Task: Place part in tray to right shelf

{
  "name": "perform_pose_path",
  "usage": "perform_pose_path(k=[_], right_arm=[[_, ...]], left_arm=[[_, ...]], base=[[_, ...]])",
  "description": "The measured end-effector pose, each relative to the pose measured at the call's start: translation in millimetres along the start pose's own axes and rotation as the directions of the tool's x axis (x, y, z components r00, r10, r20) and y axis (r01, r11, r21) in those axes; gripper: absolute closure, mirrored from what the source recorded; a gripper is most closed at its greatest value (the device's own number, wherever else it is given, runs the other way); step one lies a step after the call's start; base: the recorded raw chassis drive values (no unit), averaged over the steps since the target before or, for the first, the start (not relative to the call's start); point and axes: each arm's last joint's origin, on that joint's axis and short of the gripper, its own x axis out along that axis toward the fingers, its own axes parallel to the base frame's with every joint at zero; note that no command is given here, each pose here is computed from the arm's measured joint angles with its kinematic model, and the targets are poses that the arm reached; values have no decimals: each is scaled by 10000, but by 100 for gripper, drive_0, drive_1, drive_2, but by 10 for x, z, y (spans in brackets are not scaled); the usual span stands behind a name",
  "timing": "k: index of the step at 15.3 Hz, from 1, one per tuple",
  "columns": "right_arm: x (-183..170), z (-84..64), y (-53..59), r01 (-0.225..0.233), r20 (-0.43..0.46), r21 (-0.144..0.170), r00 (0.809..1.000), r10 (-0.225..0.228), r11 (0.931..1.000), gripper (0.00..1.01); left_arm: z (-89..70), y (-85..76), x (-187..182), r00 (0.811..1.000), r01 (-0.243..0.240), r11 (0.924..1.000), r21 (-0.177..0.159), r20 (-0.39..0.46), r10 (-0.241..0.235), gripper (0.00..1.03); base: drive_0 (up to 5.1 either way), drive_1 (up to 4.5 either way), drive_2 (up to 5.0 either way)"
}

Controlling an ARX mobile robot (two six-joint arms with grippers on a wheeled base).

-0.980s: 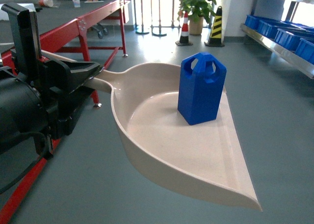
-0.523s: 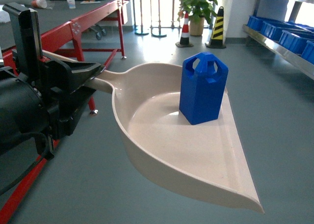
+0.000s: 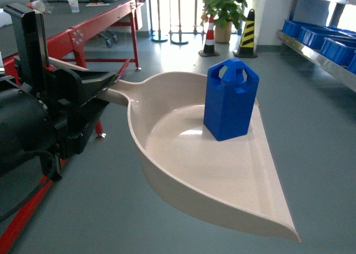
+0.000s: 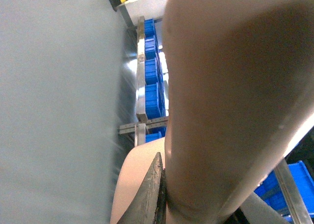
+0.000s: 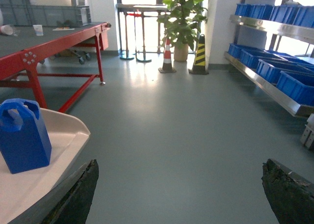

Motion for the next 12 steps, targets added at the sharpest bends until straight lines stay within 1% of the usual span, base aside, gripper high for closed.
perform_pose_path(k=[2,4,5,12], right_arm=[[0,2,0,0,19,2,10000,0,10000,3],[0,-1,0,4,-11,-1,10000,-4,10000,3],[0,0,0,0,4,0,10000,0,10000,3],[0,1,0,0,15,2,10000,0,10000,3]], left_arm=[[8,-1,-1,10000,19,10000,4,60,-19,86],[3,8,-1,10000,-63,10000,-7,3,63,86],[6,-1,-1,10000,23,10000,3,30,-23,86],[2,0,-1,10000,7,10000,-3,2,-7,86]], base=[[0,433,-433],[0,433,-433],[0,433,-433],[0,433,-433]])
